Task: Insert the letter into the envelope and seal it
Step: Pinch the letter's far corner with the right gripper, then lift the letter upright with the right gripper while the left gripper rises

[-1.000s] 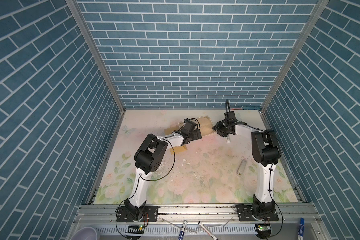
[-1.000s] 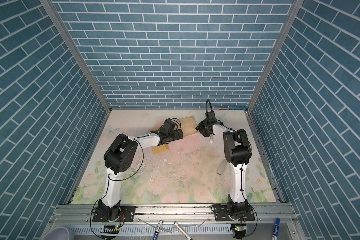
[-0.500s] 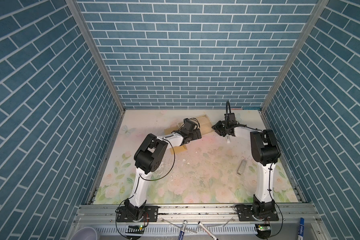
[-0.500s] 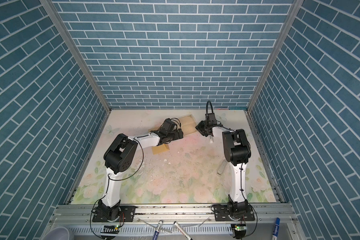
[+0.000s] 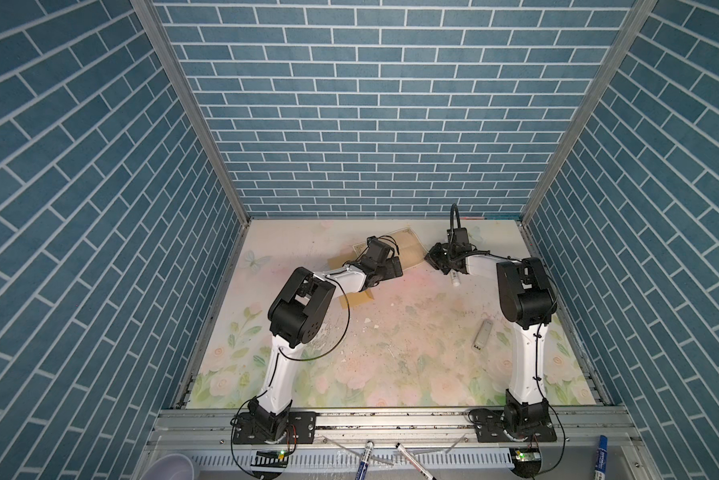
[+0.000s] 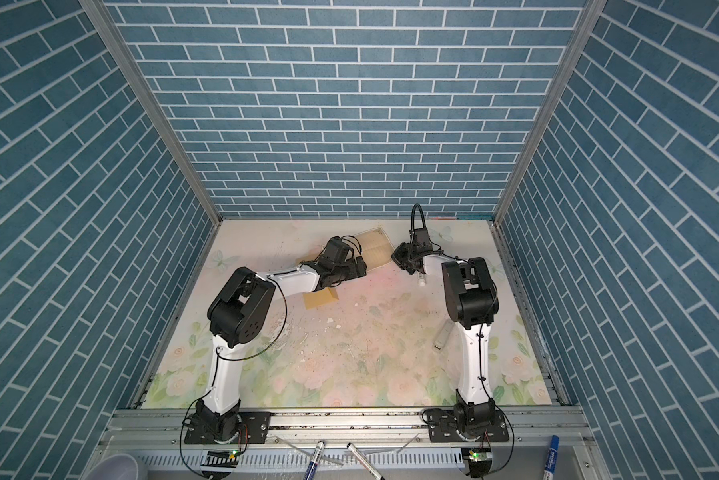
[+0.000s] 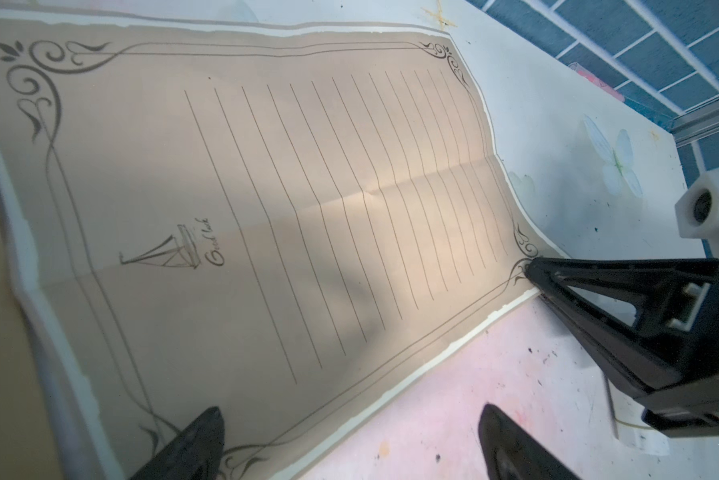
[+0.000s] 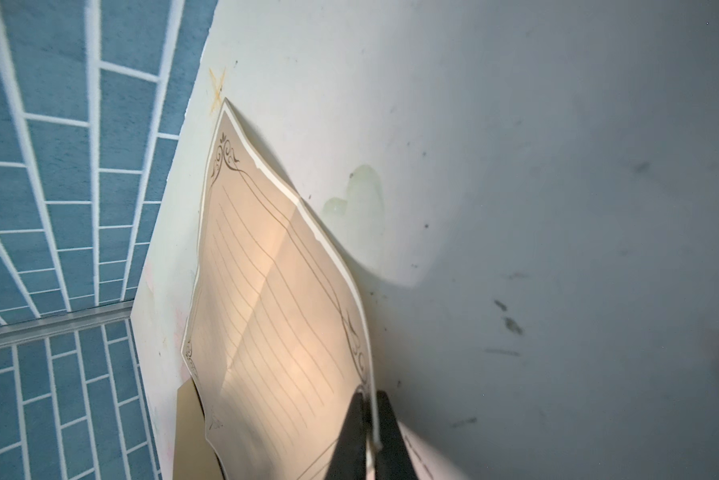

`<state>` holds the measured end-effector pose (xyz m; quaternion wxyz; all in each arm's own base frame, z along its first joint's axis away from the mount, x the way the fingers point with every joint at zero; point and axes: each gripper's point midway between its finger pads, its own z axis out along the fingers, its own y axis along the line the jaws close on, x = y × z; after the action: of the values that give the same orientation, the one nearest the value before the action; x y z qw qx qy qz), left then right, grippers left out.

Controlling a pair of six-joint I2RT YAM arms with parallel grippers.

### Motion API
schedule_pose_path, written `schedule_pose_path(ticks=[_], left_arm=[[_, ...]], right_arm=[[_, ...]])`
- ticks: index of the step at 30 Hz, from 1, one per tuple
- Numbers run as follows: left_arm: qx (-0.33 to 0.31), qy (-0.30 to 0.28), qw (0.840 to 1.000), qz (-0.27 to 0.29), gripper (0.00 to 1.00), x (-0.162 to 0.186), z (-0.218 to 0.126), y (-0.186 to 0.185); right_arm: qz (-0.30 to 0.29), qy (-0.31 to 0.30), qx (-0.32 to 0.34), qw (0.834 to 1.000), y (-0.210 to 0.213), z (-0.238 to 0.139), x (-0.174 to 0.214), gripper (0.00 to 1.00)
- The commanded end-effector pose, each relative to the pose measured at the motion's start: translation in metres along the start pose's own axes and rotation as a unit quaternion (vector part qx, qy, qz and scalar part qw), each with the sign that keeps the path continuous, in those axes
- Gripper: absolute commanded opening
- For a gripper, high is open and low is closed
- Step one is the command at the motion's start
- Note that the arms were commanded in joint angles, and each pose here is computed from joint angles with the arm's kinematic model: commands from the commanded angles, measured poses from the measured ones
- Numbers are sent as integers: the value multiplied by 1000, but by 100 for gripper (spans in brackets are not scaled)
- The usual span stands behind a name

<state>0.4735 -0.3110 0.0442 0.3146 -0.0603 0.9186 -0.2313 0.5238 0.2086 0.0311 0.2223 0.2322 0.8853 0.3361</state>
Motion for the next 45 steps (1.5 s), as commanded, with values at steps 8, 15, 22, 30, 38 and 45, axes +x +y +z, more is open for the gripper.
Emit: schedule_pose_path(ticks=[8,15,22,30,38,45], left_arm=[[-6,22,1000,9,96,3,2,1],[22,-53,993,99,98,-64,-46,-45],[26,-157,966,203,100,-113,-132,-69],[43,-242,930,272,100,-117,-212,-68],[61,-253,914,311,99,-102,-246,-58],[108,-265,899,331,100,-90,-272,-51]], right_arm=[[-46,-37,-18,998,19,-16,-14,0],[-127,-100,-67,985,78,-71,-43,0],[-245,-148,-99,953,133,-143,-52,0],[-348,-162,-145,912,178,-210,-36,0],[-443,-148,-194,863,206,-262,-2,0],[-515,-132,-240,813,218,-302,37,0]])
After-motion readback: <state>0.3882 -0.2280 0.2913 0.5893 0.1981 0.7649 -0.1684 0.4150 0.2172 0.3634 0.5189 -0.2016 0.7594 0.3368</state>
